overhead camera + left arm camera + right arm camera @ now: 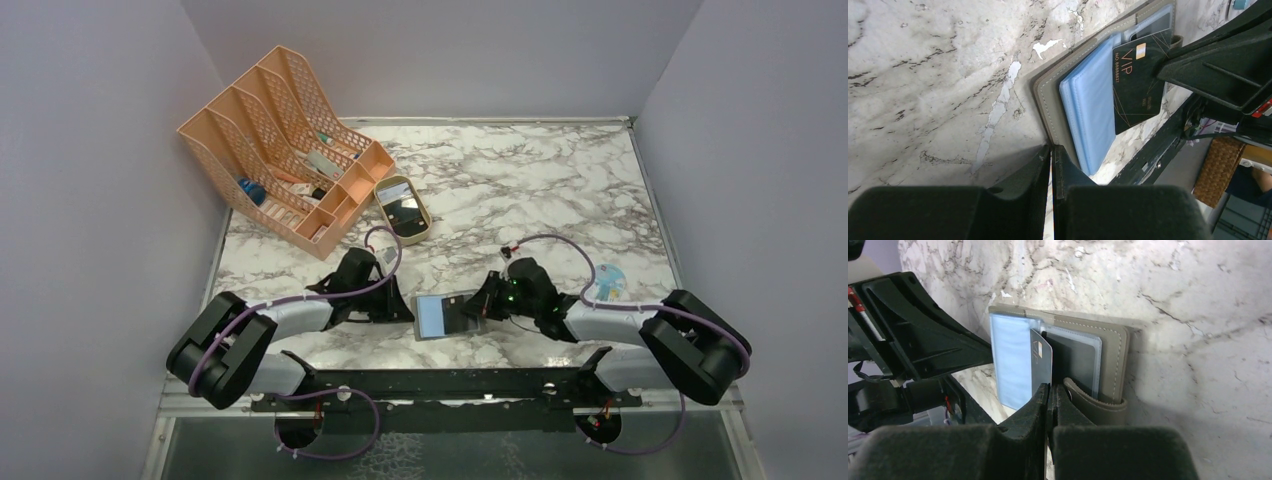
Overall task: Put the credit cards into the card holder
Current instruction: Insert the credit card into the card holder.
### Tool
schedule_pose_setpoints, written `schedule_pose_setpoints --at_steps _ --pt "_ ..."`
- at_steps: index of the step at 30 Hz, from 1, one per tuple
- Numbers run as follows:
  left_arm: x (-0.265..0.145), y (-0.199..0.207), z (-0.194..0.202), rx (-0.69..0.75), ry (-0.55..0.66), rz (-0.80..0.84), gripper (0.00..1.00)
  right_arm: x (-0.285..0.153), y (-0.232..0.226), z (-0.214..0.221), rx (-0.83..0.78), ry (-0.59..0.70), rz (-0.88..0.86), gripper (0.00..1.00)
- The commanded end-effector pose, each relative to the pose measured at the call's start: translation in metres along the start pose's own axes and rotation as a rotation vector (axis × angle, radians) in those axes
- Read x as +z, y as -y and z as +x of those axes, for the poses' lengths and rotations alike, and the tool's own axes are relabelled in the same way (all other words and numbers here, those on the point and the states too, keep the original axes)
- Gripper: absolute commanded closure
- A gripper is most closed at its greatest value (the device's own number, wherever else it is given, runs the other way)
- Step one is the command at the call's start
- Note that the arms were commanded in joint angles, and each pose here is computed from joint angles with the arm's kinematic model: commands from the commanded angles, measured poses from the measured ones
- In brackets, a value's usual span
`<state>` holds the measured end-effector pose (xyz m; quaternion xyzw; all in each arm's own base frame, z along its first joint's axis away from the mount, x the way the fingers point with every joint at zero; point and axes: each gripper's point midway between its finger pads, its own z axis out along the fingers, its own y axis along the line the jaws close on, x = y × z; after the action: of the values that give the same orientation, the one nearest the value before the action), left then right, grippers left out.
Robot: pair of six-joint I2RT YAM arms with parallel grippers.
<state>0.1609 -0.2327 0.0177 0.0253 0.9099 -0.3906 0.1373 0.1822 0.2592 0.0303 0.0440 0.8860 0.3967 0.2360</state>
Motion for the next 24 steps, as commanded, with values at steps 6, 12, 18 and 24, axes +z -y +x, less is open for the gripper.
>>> schedule_pose_setpoints --at_steps 6,12,18,24 --pt "0.006 -0.019 0.011 0.0 -0.033 -0.08 0.89 0.005 -0.001 -0.009 -0.11 -0.001 0.018 0.99" --pt "0.008 -0.021 0.01 0.005 -0.038 -0.091 0.89 0.009 -0.002 -0.008 -0.128 -0.021 0.021 0.99" --pt "0.011 -0.03 0.012 0.021 -0.059 -0.127 0.89 0.011 -0.001 -0.011 -0.201 -0.05 0.054 0.99" --pt "0.011 -0.033 0.012 0.026 -0.063 -0.144 0.9 0.009 -0.007 -0.008 -0.182 -0.071 0.032 0.99"
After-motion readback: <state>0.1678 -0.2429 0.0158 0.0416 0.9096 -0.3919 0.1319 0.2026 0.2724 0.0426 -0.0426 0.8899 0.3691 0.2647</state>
